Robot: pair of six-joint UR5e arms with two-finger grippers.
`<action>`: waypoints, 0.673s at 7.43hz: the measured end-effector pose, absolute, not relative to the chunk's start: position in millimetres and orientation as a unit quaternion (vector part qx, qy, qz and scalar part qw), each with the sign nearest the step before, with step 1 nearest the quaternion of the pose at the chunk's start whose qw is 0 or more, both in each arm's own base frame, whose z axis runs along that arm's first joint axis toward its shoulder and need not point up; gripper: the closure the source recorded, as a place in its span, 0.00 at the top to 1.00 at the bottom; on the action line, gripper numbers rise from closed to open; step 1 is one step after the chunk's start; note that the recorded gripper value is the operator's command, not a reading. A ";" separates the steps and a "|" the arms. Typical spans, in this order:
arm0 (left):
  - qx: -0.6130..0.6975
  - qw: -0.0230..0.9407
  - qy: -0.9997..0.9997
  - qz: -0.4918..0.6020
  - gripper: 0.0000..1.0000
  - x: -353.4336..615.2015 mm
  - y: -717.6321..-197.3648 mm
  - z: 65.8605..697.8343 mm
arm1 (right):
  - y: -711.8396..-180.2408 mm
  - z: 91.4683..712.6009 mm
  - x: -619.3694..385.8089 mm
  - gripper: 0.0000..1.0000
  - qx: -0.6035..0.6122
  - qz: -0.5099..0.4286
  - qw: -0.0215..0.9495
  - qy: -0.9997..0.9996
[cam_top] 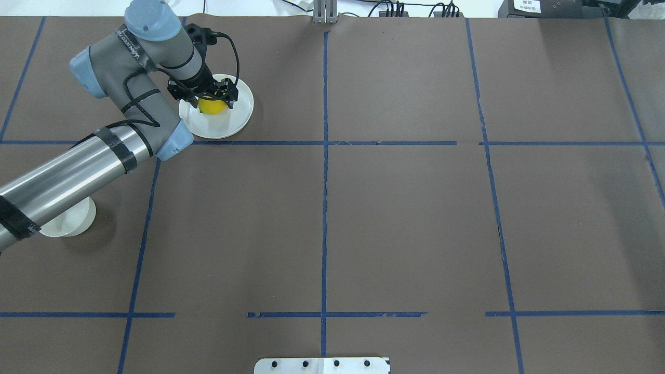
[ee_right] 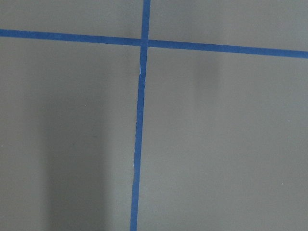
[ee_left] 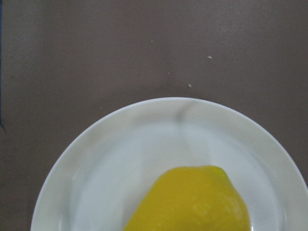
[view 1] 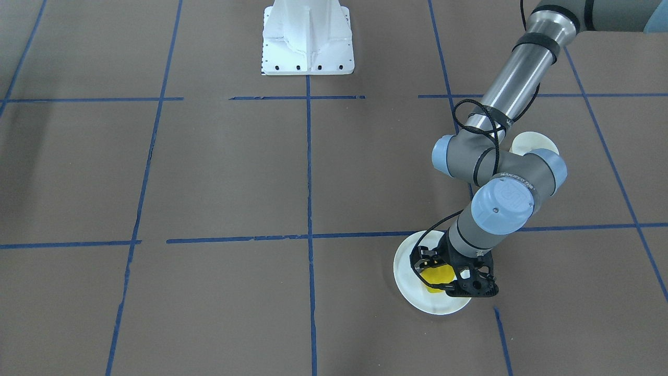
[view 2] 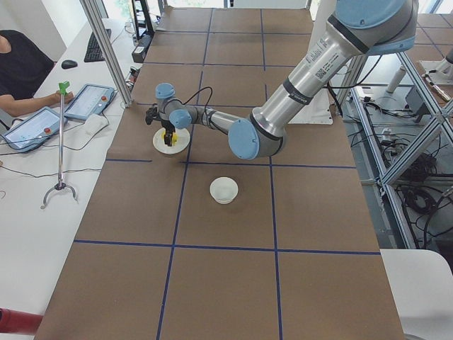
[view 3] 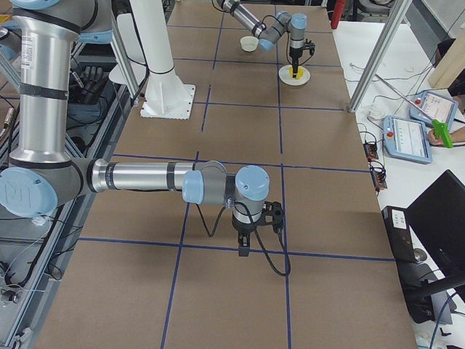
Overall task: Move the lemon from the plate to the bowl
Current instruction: 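Lift the lemon off the plate with the left gripper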
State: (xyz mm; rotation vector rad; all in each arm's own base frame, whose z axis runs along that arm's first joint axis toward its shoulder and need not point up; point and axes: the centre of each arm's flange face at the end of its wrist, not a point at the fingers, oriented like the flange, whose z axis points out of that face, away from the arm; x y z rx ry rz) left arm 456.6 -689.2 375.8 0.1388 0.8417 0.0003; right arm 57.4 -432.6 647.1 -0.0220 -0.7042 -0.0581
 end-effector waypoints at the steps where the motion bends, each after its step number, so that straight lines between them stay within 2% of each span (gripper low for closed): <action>1: 0.071 0.910 0.408 0.001 0.00 456.1 -689.7 375.9 | -432.6 647.1 57.4 1.00 -0.011 -0.028 0.938 -0.345; 5: 0.093 0.901 0.424 -0.004 0.00 416.2 -689.6 363.3 | -432.6 647.1 57.4 1.00 -0.011 -0.028 0.938 -0.345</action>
